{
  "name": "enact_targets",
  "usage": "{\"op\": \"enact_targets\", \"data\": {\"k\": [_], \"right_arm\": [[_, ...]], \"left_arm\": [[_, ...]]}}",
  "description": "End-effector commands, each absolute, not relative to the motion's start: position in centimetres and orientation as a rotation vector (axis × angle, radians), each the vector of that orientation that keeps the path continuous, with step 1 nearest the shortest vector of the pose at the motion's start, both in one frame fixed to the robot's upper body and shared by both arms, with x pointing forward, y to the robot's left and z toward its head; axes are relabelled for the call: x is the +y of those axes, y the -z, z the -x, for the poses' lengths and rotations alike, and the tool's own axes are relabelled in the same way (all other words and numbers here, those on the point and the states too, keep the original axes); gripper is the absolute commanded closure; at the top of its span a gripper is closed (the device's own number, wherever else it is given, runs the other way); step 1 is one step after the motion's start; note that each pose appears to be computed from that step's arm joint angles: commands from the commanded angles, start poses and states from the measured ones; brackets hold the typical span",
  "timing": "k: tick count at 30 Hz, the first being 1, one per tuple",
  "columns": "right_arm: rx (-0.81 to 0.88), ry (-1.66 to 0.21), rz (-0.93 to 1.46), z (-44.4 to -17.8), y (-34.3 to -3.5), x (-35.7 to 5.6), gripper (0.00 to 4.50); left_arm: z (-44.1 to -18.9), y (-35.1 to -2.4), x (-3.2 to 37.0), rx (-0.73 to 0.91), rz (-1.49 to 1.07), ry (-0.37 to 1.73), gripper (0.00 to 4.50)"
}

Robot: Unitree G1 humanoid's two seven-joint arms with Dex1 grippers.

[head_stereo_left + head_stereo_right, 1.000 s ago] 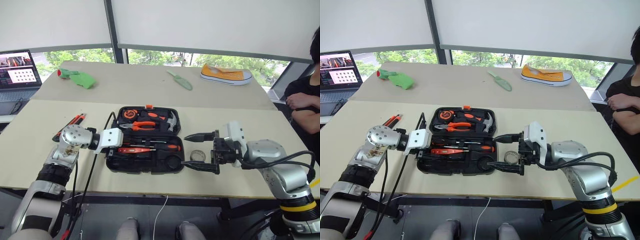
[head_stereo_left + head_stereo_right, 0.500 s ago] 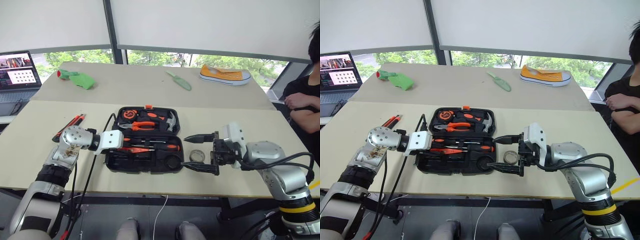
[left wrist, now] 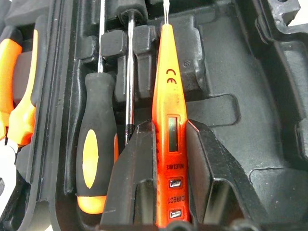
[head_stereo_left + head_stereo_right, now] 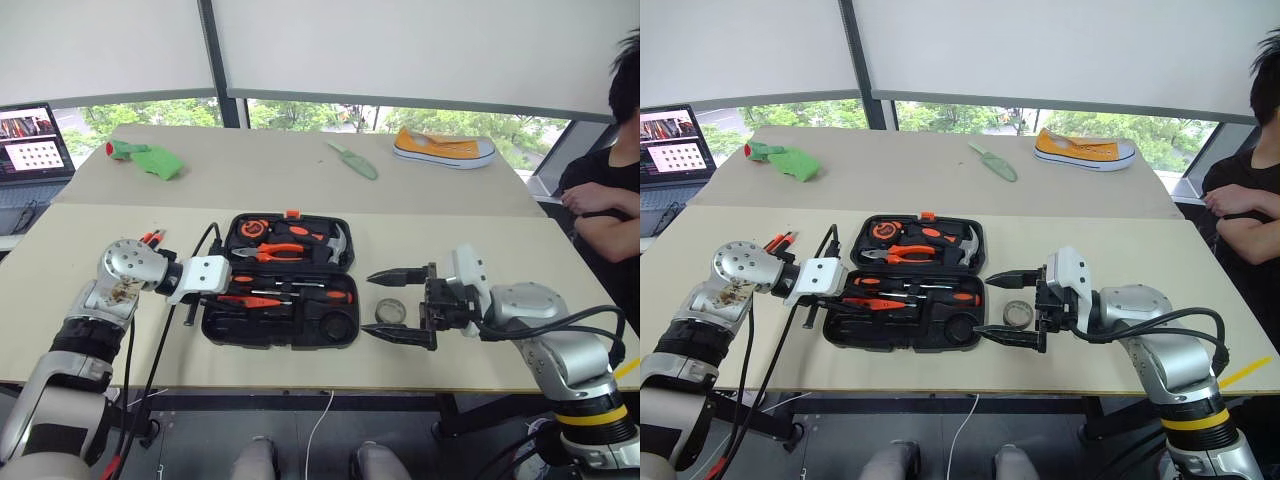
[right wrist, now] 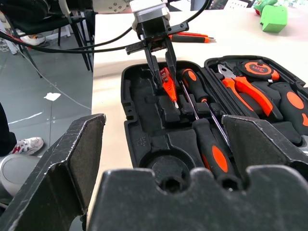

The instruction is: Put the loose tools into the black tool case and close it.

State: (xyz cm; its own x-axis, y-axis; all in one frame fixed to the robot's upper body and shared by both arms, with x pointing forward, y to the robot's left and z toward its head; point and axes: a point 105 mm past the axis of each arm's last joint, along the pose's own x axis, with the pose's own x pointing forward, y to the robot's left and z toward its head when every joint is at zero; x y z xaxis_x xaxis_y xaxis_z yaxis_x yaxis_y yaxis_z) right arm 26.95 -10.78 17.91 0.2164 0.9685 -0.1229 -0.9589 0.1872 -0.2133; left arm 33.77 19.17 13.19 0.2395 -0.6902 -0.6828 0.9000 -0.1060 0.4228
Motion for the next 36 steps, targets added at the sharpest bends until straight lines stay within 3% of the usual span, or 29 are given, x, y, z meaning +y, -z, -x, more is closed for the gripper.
{"op": "enact_targets", "data": {"k": [1, 11, 12, 16, 25, 26, 32, 36], "right_arm": [[-0.097, -1.37, 0.294, -26.7, -18.9, -10.4, 0.0], [-0.091, -1.378, 0.286, -26.5, -18.8, -10.3, 0.0], [-0.091, -1.379, 0.286, -26.5, -18.8, -10.2, 0.0], [-0.089, -1.384, 0.284, -26.4, -18.8, -10.2, 0.0], [-0.077, -1.383, 0.278, -26.2, -18.6, -10.5, 0.0], [-0.077, -1.382, 0.277, -26.2, -18.6, -10.5, 0.0], [-0.085, -1.375, 0.263, -26.2, -18.4, -10.2, 0.0], [-0.085, -1.368, 0.262, -26.3, -18.4, -10.3, 0.0]], "left_arm": [[-34.1, -12.8, 19.8, 0.356, -1.038, 1.331, 4.01], [-34.3, -12.9, 20.2, 0.416, -1.053, 1.303, 4.01], [-34.4, -13.2, 20.0, 0.4, -1.058, 1.304, 3.05], [-34.4, -14.9, 18.2, 0.228, -0.973, 1.331, 1.74], [-33.9, -16.8, 18.3, 0.1, -0.723, 1.316, 1.74], [-34.0, -16.7, 18.3, 0.1, -0.68, 1.3, 2.25], [-33.7, -13.8, 18.0, 0.089, -0.583, 1.275, 4.21], [-34.0, -13.0, 17.9, 0.087, -0.577, 1.239, 4.39]]}}
